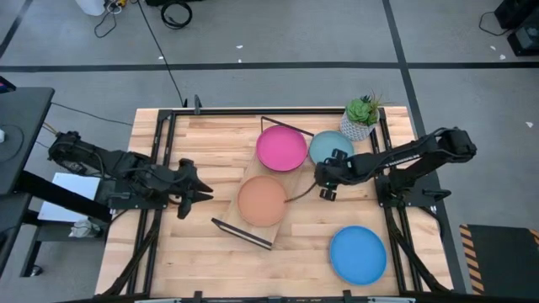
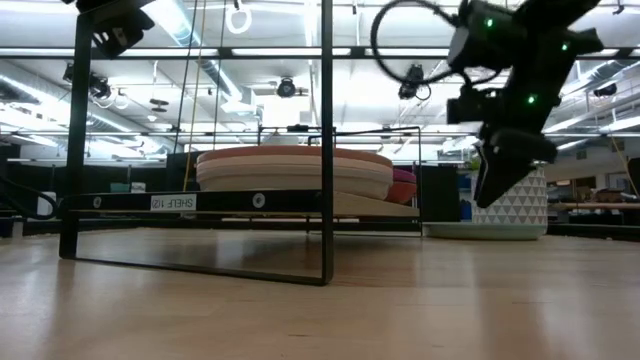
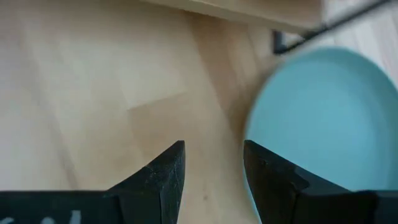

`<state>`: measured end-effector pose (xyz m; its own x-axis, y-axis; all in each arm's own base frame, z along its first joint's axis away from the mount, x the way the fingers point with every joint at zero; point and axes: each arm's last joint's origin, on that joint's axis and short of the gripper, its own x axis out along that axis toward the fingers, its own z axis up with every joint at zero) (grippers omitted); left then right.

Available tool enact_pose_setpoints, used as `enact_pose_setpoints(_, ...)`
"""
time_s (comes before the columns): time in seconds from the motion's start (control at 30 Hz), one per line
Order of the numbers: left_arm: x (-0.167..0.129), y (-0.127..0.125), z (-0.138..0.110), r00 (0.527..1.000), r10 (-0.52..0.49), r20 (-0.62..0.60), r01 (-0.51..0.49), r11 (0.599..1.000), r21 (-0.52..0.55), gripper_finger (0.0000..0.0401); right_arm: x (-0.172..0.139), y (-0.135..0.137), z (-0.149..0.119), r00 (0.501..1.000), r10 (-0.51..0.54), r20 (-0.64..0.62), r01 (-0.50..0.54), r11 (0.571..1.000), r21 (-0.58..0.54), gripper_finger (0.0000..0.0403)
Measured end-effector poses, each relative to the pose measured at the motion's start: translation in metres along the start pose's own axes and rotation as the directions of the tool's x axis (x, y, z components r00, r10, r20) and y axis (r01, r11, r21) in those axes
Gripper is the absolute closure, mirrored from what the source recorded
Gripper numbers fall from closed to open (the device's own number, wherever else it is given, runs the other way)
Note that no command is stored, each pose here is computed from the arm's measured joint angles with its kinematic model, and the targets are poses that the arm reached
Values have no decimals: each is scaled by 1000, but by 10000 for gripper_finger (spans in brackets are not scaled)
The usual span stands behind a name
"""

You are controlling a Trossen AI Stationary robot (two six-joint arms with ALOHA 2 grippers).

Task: Place and stack plates onto a shelf
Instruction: Stack the light green plate on the brown plate

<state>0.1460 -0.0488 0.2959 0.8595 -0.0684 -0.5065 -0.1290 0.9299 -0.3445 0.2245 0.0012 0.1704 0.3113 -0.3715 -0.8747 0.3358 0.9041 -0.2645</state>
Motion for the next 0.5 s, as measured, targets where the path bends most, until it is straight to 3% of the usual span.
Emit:
enact_pose_setpoints(0.1, 0, -1, -1, 1000, -9, -5, 9, 1000, 9, 287, 11, -8, -7, 1000, -20, -10, 21, 997, 80, 234)
enact_pose_setpoints(0.33, 0, -2, 0, 1000, -12, 3, 12, 997, 76, 287, 31, -20, -20, 996, -87, 10, 85, 989, 119, 237)
enact_pose_setpoints(0.5, -1, -3, -1, 999, -37, -14, 38, 995, 88, 287, 40, -25, -29, 999, -23, -28, 27, 990, 136, 252)
